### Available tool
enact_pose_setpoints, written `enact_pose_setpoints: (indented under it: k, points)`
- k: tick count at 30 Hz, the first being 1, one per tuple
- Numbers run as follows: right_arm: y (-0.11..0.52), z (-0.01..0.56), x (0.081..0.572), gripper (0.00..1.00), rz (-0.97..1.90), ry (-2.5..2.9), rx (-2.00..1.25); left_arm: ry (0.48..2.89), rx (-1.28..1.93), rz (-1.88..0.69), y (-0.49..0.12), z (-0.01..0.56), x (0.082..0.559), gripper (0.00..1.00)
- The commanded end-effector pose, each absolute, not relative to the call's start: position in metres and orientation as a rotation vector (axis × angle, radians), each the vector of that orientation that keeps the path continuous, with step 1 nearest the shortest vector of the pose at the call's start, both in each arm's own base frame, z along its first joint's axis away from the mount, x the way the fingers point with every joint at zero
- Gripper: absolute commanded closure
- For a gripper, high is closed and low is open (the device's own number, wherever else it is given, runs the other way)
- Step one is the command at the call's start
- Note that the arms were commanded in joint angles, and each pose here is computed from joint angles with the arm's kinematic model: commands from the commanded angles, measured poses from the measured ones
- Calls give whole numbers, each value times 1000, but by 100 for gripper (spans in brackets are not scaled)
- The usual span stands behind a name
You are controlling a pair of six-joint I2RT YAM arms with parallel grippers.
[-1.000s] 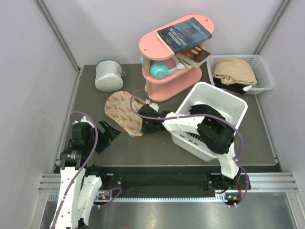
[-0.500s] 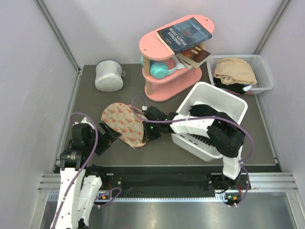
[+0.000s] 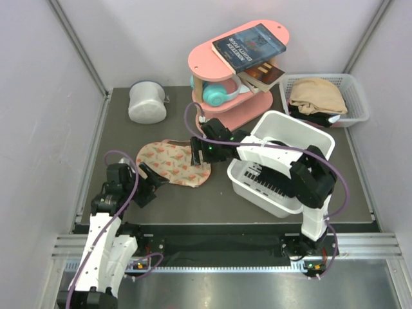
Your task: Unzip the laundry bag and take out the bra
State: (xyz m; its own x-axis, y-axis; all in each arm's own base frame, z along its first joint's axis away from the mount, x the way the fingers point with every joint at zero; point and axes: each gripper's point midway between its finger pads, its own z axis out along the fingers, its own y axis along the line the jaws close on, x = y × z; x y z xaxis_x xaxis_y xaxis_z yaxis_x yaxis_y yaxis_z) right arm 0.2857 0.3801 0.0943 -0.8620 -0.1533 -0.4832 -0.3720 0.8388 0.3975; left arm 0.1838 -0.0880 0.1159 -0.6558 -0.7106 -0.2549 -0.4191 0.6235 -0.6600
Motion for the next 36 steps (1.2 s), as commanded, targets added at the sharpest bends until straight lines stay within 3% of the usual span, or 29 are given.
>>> enact_pose_setpoints:
  k: [1, 13, 21, 27, 35, 36]
  points:
    - [377, 132, 297, 16, 584, 2450, -399, 2259, -864, -815, -89, 126, 212, 10]
    - [369, 96, 204, 16, 578, 2505, -486, 2379, -755, -629, -117, 92, 240, 12]
    - [381, 101, 192, 16, 631, 2502, -495, 2380, -759, -636, -136, 82, 268, 13]
    - [383, 101, 195, 16, 630, 2493, -479, 2459, -699, -618, -165, 64, 278, 20]
    - [380, 110, 194, 16, 652, 2462, -452, 2478, -674, -533, -168, 51, 280, 56]
    - [378, 107, 193, 16, 645, 2466, -454, 2498, -671, -527, -168, 45, 278, 68]
